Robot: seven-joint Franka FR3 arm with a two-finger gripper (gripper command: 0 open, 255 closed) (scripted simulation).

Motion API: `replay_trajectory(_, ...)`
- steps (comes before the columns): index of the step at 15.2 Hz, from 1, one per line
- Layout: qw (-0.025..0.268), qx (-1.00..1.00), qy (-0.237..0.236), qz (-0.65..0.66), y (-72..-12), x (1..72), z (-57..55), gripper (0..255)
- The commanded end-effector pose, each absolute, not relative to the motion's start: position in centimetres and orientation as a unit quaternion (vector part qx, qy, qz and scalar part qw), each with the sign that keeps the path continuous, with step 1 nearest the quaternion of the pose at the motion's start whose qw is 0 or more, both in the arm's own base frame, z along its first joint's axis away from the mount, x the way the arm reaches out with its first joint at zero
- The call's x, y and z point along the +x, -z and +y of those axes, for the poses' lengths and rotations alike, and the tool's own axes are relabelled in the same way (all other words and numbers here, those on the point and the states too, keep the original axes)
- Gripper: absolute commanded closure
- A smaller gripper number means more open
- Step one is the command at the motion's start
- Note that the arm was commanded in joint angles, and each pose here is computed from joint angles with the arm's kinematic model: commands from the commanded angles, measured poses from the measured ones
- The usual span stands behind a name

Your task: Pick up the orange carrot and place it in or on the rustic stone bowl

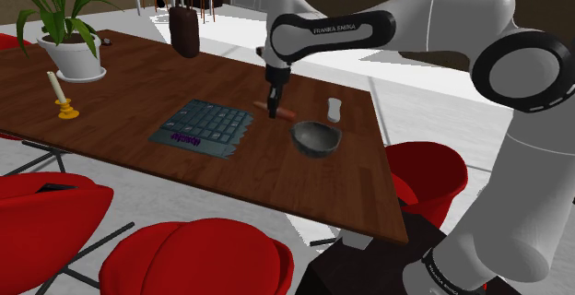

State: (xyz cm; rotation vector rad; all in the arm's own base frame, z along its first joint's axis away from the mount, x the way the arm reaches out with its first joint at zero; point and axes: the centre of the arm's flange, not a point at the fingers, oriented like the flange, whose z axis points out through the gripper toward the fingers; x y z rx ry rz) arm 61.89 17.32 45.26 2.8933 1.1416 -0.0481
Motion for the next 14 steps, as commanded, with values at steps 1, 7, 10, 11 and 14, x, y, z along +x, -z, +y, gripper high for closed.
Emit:
replay_trajectory(1, 0.015, 0.93, 0.016, 0.367, -46.3, 61.9, 17.3, 255)
replay_trajectory(7, 0.015, 0.93, 0.016, 0.367, -49.5, 61.9, 17.3, 255)
replay_trajectory(10, 0.015, 0.93, 0.016, 0.367, -51.1, 61.9, 17.3, 255)
replay_trajectory(11, 0.015, 0.93, 0.016, 0.367, -51.6, 61.9, 17.3, 255)
replay_trajectory(14, 0.015, 0.93, 0.016, 0.367, -51.7, 60.0, 15.4, 255)
